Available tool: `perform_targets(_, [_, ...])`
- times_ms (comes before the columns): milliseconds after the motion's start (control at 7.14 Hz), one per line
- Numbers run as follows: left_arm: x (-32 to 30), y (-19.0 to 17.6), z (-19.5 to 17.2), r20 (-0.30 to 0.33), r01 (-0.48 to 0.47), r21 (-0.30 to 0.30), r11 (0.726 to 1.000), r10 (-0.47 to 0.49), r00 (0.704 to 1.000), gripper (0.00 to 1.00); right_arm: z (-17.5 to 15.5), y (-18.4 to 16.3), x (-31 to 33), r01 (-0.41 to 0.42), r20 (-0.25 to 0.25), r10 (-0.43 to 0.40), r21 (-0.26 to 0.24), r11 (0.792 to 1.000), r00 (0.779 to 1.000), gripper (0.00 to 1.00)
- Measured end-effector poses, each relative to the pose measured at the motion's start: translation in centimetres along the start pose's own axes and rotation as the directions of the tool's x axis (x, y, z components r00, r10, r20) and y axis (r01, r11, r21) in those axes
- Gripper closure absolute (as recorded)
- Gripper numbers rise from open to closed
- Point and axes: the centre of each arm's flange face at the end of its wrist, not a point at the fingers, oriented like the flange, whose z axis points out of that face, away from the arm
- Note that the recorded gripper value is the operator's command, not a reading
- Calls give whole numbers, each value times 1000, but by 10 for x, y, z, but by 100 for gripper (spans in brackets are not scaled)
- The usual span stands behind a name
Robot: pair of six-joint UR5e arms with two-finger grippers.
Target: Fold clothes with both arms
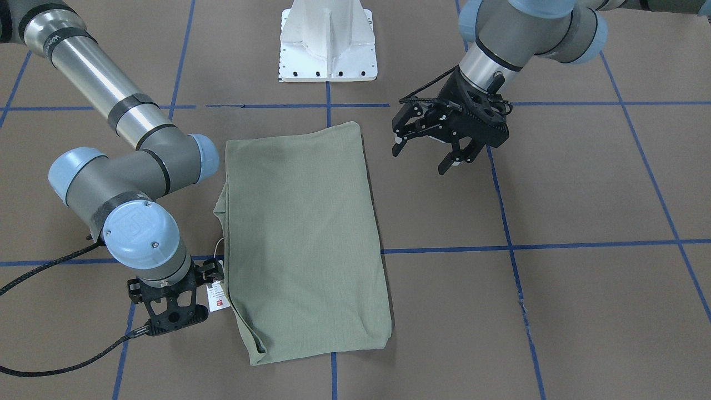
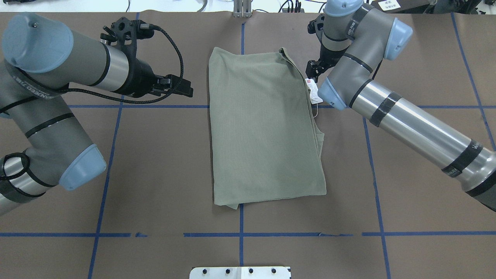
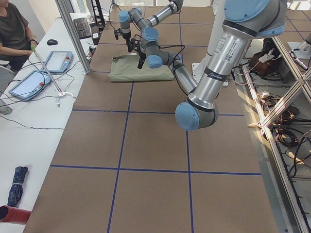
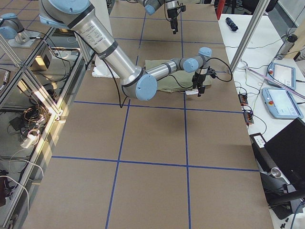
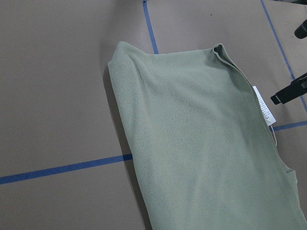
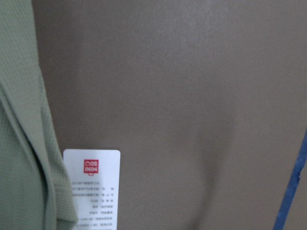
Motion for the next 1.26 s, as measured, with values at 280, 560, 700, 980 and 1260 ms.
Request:
perform_targets(280, [-6, -1, 6, 9, -1, -3, 1000, 1, 1000, 0, -21, -20, -20, -7, 17, 7, 19, 1000, 1000, 0])
perform_targets(560, [-10, -3, 9, 0, -7, 4, 1000, 7, 1000, 0, -14, -52, -36, -10, -3, 10, 32, 999, 1000, 0])
perform_targets(700, [-10, -3, 9, -3, -8, 5, 1000, 8, 1000, 0, 0, -61, -41, -6, 1, 6, 45, 999, 1000, 0])
perform_targets(980, [-11, -4, 8, -2, -9, 8, 1000, 9, 1000, 0, 14, -65, -68, -8, 23, 6, 64, 998, 1000, 0])
perform_targets(1260, [-12, -5, 7, -1, -8, 10, 1000, 8, 1000, 0, 23, -68, -74, -24, 33, 20, 110, 994, 999, 0])
